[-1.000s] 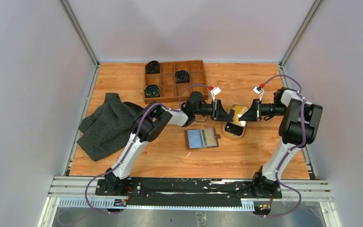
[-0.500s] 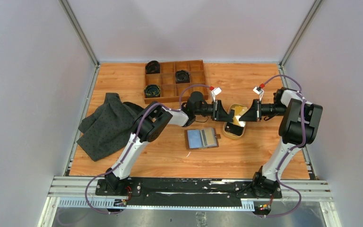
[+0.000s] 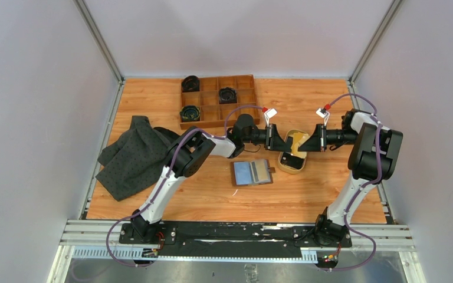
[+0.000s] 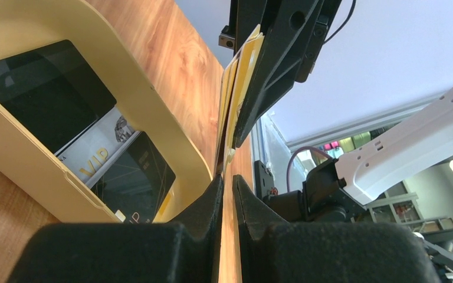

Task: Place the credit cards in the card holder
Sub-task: Place the credit card in the storage box.

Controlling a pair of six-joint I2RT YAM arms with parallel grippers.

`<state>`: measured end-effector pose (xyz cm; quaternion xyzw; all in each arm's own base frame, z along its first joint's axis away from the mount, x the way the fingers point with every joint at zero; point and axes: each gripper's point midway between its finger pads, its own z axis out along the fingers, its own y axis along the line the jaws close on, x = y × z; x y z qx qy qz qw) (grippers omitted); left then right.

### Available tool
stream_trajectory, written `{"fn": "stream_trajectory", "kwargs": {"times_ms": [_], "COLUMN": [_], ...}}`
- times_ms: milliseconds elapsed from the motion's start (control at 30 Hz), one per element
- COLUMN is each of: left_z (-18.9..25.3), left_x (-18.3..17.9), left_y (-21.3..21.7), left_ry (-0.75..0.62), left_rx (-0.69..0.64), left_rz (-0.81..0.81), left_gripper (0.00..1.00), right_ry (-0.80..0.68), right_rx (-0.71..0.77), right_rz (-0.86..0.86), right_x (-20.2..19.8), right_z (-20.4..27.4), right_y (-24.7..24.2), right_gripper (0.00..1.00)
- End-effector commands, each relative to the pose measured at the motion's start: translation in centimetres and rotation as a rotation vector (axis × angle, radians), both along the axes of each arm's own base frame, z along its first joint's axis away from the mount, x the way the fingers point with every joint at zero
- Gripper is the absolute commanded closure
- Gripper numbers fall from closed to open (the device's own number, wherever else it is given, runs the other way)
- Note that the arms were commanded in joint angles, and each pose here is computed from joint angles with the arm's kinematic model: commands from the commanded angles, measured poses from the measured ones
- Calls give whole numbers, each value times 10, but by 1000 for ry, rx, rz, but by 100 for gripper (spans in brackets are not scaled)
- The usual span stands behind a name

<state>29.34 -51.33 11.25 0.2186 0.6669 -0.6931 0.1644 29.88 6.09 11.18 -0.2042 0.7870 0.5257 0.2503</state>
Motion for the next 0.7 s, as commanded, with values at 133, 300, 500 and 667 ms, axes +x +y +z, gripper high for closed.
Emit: {"fn": "stream_trajectory", "kwargs": {"times_ms": [133, 300, 500, 667], "left_z": [23, 25, 23, 19], "left_x": [-9, -13, -12, -11], "left_y": [-4, -9, -12, -15], "left_ry": [-44, -42, -41, -37], "left_rx": [-68, -74, -63, -45], "left_rz": [-50, -64, -62, -60], "left_gripper": [86, 84, 85, 87], "right_ry": [-6, -3, -4, -2], "right_rx": [-38, -38, -40, -38], "right_rz": [-16, -17, -17, -18], "right_x": [3, 3, 3, 3], "right_z": [-6, -7, -7, -7], "right_y": [-5, -5, -5, -5], "right_gripper": [100, 100, 100, 100]}}
